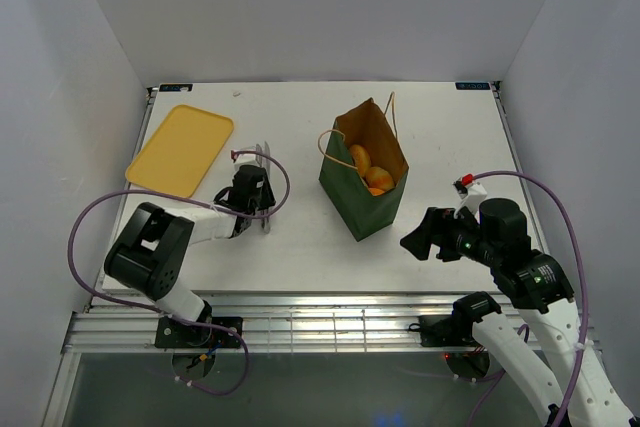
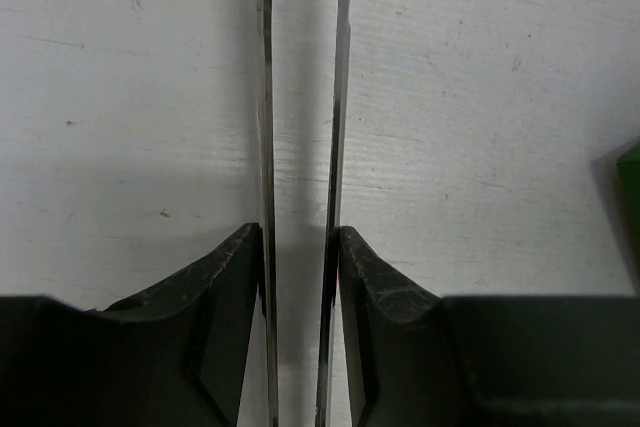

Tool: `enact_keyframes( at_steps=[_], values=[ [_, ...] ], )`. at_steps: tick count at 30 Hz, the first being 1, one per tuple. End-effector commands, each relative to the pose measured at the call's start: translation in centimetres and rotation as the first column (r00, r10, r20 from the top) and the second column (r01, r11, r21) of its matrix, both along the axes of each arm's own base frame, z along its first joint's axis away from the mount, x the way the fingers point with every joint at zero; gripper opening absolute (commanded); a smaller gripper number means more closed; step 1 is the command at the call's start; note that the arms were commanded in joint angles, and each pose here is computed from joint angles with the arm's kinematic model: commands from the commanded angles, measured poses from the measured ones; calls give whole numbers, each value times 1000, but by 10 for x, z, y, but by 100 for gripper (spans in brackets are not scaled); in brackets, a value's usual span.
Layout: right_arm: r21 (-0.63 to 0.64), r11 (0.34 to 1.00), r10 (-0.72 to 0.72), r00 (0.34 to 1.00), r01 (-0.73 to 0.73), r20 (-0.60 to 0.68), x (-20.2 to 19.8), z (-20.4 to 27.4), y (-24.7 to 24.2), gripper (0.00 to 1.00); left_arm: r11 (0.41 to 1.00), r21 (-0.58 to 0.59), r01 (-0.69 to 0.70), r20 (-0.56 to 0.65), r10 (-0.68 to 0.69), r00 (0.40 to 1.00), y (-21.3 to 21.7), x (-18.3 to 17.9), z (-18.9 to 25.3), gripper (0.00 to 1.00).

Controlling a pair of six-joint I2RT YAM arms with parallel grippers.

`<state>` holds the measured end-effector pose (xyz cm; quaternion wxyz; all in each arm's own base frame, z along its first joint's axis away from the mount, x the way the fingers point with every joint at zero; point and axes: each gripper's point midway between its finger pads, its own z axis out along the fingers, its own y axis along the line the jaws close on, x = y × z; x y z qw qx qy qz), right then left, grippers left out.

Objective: Place the fake bread into the paper bag

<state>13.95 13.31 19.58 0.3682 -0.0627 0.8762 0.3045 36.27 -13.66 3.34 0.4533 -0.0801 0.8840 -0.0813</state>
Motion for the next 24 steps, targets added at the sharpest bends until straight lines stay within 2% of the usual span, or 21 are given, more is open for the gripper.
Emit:
enact_keyframes(
  at_steps=[1, 12, 13, 16, 22, 24],
  values=[
    [14, 1000, -5, 999, 4, 41, 1, 15, -1, 90, 998, -55, 26, 27, -24, 999, -15, 10, 10, 46],
    [11, 1000, -4, 999, 3, 38, 0, 12, -1, 90, 994, -88, 68, -27, -70, 997, -30, 11, -3, 51],
    [12, 1000, -6, 999, 6, 37, 0, 12, -1, 90, 994, -89, 69, -28, -72, 997, -30, 12, -2, 55],
    [10, 1000, -4, 999, 3, 35, -1, 9, -1, 90, 994, -91, 68, -33, -71, 997, -31, 12, -3, 58],
    [13, 1000, -2, 999, 2, 33, -2, 9, -1, 90, 993, -96, 68, -29, -71, 997, -32, 13, 3, 72],
    [14, 1000, -2, 999, 2, 36, -3, 9, -1, 90, 993, -99, 66, -23, -69, 997, -31, 13, 7, 74]
  ],
)
